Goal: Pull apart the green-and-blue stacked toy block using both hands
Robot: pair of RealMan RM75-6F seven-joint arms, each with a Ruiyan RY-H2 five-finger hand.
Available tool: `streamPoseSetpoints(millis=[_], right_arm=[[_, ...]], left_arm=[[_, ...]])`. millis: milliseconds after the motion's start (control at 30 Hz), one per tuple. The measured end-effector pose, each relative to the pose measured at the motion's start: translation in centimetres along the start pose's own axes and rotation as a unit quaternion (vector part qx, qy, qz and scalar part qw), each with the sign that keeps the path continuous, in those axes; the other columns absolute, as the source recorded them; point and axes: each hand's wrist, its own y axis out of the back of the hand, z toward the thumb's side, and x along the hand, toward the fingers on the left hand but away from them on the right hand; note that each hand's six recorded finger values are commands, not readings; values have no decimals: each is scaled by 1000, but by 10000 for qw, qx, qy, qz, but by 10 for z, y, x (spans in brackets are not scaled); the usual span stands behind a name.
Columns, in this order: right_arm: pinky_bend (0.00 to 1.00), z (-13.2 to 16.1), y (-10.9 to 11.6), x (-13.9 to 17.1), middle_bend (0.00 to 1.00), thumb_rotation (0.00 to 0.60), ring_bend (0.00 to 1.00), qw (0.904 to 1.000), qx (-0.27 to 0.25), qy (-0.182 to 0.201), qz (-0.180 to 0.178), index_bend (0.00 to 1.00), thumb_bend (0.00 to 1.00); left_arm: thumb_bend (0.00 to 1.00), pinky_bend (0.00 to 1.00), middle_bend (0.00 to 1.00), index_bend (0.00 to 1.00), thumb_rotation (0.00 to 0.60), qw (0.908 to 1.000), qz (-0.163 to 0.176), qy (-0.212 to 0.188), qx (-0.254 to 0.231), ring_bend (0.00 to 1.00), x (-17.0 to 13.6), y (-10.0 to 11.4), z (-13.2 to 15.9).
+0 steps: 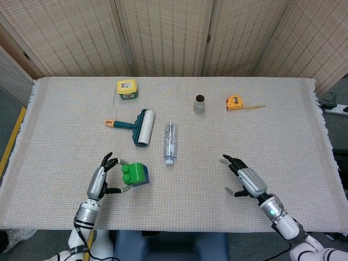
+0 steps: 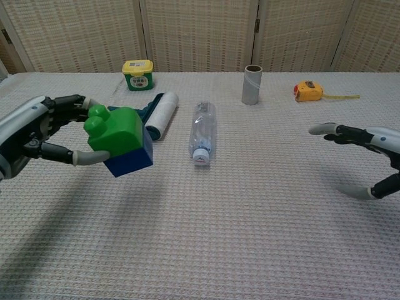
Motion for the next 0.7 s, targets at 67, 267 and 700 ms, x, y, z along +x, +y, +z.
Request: streamPoseSetpoints(millis=[67, 267, 700], right_arm=[[0, 4, -5, -9, 0, 600, 0, 9987, -498, 61, 121, 0, 391], [0, 19, -22, -40, 0, 600, 0, 9790, -1968, 255, 473, 0, 390], [0, 84, -47, -107, 0, 600, 0, 9172, -3817, 691, 912, 0, 391]], left_arm=[[404, 1, 775, 470, 600, 9999, 39, -46, -116, 309, -4, 4, 5], [414, 1, 780, 480, 600, 9995, 106, -146, -241, 313, -11, 14, 13], [418, 0, 780, 484, 600, 9995, 122, -249, -146, 313, -12, 17, 19]])
